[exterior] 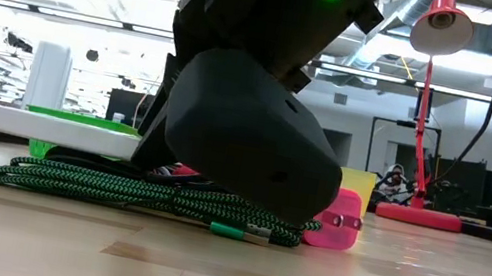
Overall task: Pick and place items into bin
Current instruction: Put the card reader box into the red bin
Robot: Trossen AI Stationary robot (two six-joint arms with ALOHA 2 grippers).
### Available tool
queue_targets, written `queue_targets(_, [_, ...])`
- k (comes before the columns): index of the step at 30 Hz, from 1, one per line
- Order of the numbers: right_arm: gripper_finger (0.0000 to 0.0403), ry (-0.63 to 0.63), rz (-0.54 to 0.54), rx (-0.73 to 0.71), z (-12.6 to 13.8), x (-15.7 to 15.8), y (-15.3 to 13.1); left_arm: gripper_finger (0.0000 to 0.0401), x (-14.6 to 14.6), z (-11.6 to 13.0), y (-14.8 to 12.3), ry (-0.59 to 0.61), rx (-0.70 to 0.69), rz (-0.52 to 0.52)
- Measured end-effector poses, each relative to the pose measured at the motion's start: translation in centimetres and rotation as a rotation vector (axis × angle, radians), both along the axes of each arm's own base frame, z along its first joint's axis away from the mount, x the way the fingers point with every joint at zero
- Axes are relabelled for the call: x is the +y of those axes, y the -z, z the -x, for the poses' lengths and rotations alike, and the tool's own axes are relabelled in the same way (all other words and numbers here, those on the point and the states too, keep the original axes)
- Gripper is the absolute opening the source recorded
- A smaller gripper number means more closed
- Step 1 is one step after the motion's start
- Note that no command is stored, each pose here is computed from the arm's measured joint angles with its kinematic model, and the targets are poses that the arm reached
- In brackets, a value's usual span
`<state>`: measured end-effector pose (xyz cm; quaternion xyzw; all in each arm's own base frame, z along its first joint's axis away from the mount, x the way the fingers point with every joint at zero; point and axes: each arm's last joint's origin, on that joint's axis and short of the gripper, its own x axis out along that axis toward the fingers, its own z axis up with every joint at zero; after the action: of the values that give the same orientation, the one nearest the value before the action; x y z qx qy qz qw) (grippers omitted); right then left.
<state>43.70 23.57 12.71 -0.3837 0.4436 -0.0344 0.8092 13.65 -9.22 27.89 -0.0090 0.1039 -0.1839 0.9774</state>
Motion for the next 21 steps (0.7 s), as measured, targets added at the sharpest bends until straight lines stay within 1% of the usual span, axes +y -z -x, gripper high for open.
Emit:
queue_targets(2, [0.0118, 0.002, 0.000, 0.000, 0.0, -0.1, 0.0, 0.0000, 0.3, 0.9, 1.0, -0.039, -0.007, 0.030])
queue_targets(5, [0.0118, 0.004, 0.000, 0.000, -0.1, -0.2, 0.0, 0.0000, 0.7, 1.7, 2.1, -0.067, -0.046, 0.104])
queue_targets(6, [0.0118, 0.005, 0.000, 0.000, -0.1, -0.2, 0.0, 0.0000, 0.8, 1.8, 2.4, -0.075, -0.054, 0.144])
queue_targets(7, [0.0118, 0.005, 0.000, 0.000, -0.1, -0.2, 0.0, 0.0000, 0.9, 1.9, 2.6, -0.081, -0.051, 0.206])
queue_targets(9, [0.0118, 0.005, 0.000, 0.000, -0.1, -0.2, 0.0, 0.0000, 0.9, 1.9, 3.3, -0.095, -0.019, 0.306])
queue_targets(11, [0.0118, 0.005, 0.000, 0.000, -0.1, -0.2, 0.0, 0.0000, 0.9, 1.9, 3.7, -0.110, 0.027, 0.373])
queue_targets(13, [0.0118, 0.005, -0.001, 0.000, -0.1, -0.2, 0.0, 0.0000, 0.9, 1.8, 3.8, -0.129, 0.043, 0.420])
queue_targets(16, [0.0118, 0.005, -0.001, 0.000, -0.1, -0.2, 0.0, 0.0000, 0.8, 1.7, 3.7, -0.129, 0.043, 0.452])
queue_targets(18, [0.0118, 0.005, -0.001, 0.000, -0.1, -0.2, 0.0, 0.0000, 0.7, 1.7, 3.6, -0.103, 0.042, 0.460])
queue_targets(21, [0.0118, 0.005, -0.001, 0.000, -0.1, -0.2, 0.0, 0.0000, 0.6, 1.7, 3.6, -0.063, 0.045, 0.436])
